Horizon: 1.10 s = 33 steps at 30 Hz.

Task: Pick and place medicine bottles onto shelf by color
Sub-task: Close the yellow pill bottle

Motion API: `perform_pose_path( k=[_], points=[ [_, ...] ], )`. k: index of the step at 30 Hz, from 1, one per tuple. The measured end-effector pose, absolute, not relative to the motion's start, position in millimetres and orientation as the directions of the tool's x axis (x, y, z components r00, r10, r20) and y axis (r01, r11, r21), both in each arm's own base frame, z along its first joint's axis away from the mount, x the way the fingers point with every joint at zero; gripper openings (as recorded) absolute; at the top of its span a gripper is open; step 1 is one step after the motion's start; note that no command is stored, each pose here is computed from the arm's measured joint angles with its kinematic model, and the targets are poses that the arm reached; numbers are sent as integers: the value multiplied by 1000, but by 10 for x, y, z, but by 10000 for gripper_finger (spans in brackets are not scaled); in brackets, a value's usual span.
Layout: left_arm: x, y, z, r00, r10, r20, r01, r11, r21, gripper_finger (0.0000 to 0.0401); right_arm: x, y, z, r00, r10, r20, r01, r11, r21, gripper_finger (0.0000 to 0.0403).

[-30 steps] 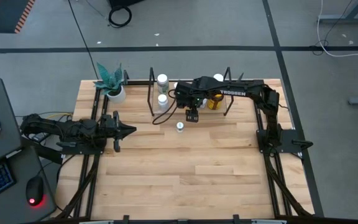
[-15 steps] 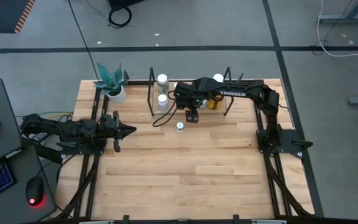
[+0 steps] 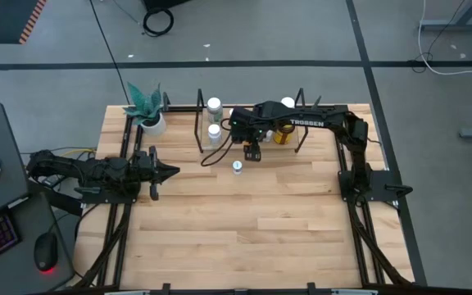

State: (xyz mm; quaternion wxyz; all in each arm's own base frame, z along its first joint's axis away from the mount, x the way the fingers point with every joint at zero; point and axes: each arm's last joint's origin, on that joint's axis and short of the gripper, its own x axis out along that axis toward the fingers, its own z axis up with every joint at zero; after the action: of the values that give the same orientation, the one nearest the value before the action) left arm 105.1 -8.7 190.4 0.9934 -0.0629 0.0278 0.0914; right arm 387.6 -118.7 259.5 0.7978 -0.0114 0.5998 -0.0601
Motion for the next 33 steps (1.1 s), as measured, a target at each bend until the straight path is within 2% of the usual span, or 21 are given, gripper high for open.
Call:
perform_pose_path(
  k=[8, 16, 27, 33],
  points=[
    [1051, -87, 1904, 982, 178, -67, -185, 975, -120, 36, 3863, -1259, 2587, 284, -109, -953, 101, 991, -84, 250],
    [1051, -87, 1904, 982, 178, -67, -185, 975, -120, 26, 3850, -1275, 2510, 274, -123, -954, 98, 990, -99, 250],
    [1051, -87, 1904, 982, 178, -67, -185, 975, -120, 36, 3851, -1286, 2592, 279, -154, -948, 108, 986, -129, 250],
    [1051, -87, 1904, 982, 178, -67, -185, 975, -120, 29, 3786, -1272, 2661, 263, -153, -953, 133, 984, -121, 250]
  ],
)
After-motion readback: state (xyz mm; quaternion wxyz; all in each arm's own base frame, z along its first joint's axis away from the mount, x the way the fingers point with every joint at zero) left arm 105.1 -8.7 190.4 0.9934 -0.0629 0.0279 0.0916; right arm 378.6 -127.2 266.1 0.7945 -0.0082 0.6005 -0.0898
